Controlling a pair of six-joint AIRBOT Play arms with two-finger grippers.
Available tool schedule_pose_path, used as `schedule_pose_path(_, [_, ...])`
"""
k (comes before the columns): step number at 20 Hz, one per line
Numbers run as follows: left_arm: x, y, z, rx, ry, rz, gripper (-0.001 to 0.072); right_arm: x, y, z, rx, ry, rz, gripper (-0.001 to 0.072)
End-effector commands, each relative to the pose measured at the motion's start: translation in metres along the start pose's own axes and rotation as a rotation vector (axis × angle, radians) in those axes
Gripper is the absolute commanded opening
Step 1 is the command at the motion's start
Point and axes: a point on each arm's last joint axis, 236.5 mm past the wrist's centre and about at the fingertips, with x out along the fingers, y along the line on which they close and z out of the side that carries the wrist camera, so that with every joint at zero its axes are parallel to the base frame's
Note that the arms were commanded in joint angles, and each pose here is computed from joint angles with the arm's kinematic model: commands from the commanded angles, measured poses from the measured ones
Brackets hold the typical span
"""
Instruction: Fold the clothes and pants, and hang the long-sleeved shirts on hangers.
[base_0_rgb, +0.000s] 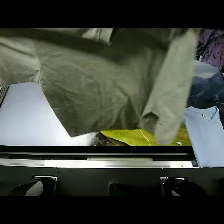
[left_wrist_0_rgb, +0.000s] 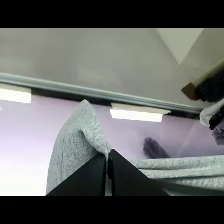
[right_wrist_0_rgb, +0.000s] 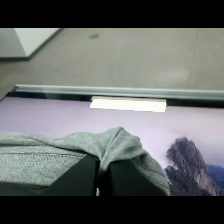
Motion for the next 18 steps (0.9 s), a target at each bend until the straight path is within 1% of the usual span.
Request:
schedule_pose_path(1, [0.088, 0.065, -0.058, -0.112, 0.202, 0.058, 0.0022, 0.139, -0.03, -0.078, 0.147, 0.134, -0.076, 0.0039])
schedule_pose_path(3, [0.147, 0.113, -0.117, -0.179, 0.36, 0.108, 0.0022, 0.218, -0.038, -0.161, 0.263, 0.268, -0.076, 0.0039])
schedule_pose_path(5, [0.195, 0.152, -0.186, -0.267, 0.515, 0.147, 0.0022, 0.266, -0.036, -0.241, 0.384, 0.404, -0.052, 0.0039])
schedule_pose_path(7, [0.229, 0.18, -0.248, -0.364, 0.637, 0.181, 0.0022, 0.291, -0.029, -0.32, 0.525, 0.564, -0.038, 0.0039])
schedule_pose_path(10, [0.255, 0.197, -0.316, -0.426, 0.767, 0.201, 0.0022, 0.293, -0.026, -0.394, 0.609, 0.75, -0.052, 0.0044])
schedule_pose_path(11, [0.259, 0.197, -0.328, -0.431, 0.79, 0.201, 0.0022, 0.289, -0.024, -0.404, 0.607, 0.79, -0.052, 0.0069])
schedule_pose_path(14, [0.265, 0.188, -0.342, -0.423, 0.82, 0.189, 0.0022, 0.277, -0.021, -0.404, 0.611, 0.843, -0.035, 0.0245])
schedule_pose_path(15, [0.264, 0.185, -0.341, -0.42, 0.822, 0.185, 0.0022, 0.269, -0.023, -0.39, 0.62, 0.847, -0.018, 0.0294])
schedule_pose_path(16, [0.263, 0.183, -0.34, -0.417, 0.825, 0.182, 0.0022, 0.259, -0.028, -0.372, 0.594, 0.844, 0.011, 0.0319])
schedule_pose_path(18, [0.257, 0.181, -0.335, -0.416, 0.831, 0.179, 0.0022, 0.225, -0.051, -0.325, 0.5, 0.835, 0.045, 0.0441])
